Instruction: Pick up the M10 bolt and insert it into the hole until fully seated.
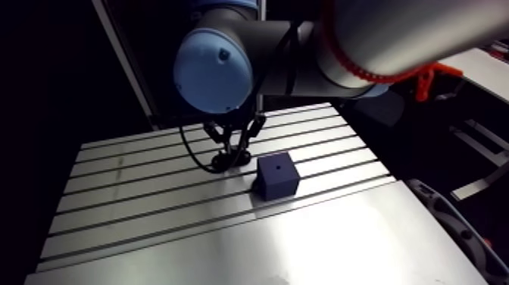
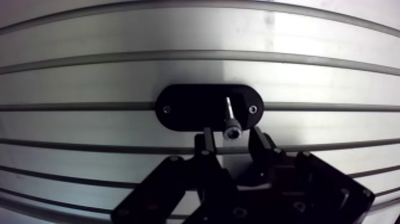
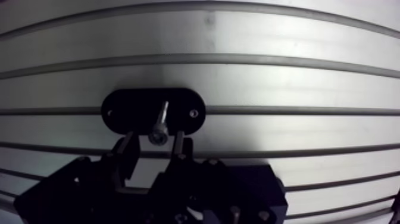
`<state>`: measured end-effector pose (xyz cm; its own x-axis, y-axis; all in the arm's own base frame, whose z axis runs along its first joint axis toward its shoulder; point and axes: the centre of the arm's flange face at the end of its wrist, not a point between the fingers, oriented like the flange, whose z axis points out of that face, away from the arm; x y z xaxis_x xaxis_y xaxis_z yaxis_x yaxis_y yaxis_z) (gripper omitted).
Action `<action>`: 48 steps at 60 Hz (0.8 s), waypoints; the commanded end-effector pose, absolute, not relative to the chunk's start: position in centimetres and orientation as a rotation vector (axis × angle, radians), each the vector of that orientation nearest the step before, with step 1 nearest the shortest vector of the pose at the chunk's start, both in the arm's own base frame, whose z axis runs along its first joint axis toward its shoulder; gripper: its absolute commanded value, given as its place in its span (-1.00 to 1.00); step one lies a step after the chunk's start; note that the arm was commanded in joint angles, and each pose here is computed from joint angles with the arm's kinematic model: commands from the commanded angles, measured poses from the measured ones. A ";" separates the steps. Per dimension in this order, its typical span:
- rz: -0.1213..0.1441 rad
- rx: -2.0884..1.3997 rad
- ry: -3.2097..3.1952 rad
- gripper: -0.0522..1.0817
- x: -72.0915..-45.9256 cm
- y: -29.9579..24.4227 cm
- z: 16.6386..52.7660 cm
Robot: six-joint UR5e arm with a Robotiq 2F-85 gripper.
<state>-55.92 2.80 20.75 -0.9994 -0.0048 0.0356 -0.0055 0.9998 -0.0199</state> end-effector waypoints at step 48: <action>0.032 0.009 -3.111 0.24 -56.0 2.8 20.4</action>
